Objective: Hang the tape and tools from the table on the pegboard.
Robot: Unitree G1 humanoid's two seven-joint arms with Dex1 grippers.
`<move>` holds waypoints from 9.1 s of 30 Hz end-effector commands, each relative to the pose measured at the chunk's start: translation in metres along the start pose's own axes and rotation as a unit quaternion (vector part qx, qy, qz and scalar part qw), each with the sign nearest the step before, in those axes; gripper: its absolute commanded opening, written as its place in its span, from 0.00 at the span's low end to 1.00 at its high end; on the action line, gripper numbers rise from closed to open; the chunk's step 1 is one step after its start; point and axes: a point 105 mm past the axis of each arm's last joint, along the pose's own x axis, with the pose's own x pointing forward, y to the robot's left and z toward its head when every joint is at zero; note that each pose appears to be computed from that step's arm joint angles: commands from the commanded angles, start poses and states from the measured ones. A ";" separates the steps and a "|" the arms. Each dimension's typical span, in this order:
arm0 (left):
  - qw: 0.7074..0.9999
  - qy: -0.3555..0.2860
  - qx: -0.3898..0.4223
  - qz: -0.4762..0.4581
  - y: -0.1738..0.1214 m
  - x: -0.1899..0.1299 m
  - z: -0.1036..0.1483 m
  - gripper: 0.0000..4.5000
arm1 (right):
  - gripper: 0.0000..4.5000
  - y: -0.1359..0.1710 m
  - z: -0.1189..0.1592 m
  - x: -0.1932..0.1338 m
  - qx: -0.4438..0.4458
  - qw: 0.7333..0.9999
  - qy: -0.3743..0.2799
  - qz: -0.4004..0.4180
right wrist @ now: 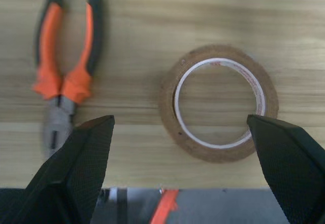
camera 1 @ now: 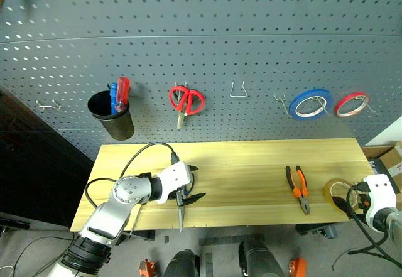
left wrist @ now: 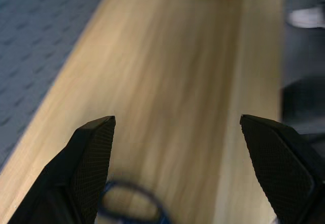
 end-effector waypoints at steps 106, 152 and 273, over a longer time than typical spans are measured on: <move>0.981 -0.183 0.061 0.013 -0.005 0.019 0.067 0.94 | 1.00 0.092 0.027 0.055 0.012 0.999 0.034 -0.007; 0.926 -0.246 -0.119 0.260 0.023 -0.049 0.029 0.94 | 0.59 0.237 0.241 -0.125 -0.145 0.815 -0.560 0.038; 0.918 -0.186 -0.034 0.348 0.066 -0.075 0.067 0.11 | 1.00 0.245 0.152 -0.130 -0.242 0.834 -0.299 0.395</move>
